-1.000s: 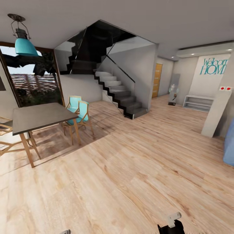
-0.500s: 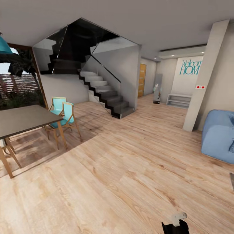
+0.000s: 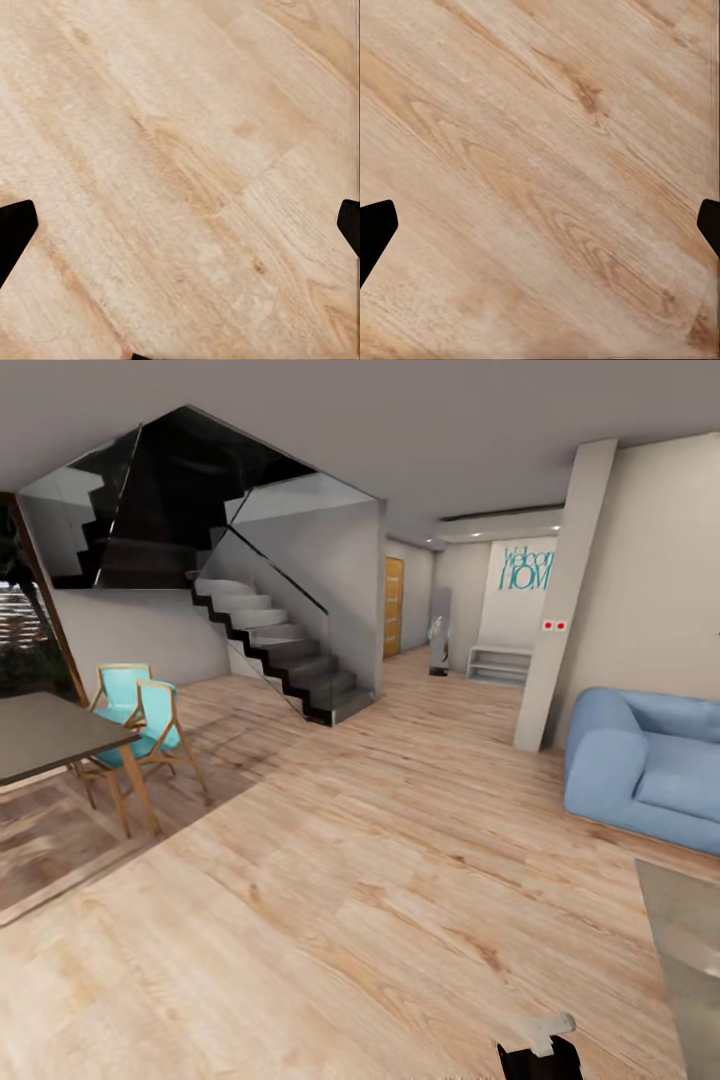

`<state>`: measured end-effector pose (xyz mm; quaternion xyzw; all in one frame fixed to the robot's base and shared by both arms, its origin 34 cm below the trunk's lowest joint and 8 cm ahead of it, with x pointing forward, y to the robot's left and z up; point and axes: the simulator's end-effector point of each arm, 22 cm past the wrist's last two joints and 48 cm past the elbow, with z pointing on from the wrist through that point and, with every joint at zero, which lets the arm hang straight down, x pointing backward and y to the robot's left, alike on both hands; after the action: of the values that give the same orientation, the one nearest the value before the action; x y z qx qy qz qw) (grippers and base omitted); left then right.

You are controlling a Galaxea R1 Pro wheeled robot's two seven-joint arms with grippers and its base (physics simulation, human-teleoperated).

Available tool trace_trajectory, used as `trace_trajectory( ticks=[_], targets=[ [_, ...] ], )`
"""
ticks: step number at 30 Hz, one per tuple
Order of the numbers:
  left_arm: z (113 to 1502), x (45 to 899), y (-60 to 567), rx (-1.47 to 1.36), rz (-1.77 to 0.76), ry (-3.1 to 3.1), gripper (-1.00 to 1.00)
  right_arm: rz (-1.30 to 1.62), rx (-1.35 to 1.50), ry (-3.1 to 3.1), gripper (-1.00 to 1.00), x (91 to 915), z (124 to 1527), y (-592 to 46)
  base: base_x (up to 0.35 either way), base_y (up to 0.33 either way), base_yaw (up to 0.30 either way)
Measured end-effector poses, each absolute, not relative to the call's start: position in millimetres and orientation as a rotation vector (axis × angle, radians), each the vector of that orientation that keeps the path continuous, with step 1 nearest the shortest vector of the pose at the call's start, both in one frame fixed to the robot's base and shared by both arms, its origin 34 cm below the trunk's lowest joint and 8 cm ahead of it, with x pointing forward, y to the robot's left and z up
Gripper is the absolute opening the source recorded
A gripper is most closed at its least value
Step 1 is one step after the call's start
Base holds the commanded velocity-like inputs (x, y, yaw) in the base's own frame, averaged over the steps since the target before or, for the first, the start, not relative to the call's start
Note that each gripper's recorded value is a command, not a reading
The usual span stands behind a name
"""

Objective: Turn on the radio receiver that's on the table in the living room.

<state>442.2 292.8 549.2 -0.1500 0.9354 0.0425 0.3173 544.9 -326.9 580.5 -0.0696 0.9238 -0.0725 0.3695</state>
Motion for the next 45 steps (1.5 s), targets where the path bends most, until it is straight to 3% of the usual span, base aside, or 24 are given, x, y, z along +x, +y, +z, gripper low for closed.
trace_trajectory(
  ticks=[36, 45],
  targets=[
    [549.3, 442.2, 293.8, -0.394, 0.114, 2.461, 1.00, -0.186, -0.179, 2.370, 1.00, 545.0, 580.6, -326.8, 0.000, 0.001, -0.277],
    [549.6, 442.4, 296.7, -0.390, 0.119, 2.460, 1.00, -0.187, -0.180, 2.369, 1.00, 545.3, 580.8, -326.9, 0.108, 0.214, -0.277]
  ],
)
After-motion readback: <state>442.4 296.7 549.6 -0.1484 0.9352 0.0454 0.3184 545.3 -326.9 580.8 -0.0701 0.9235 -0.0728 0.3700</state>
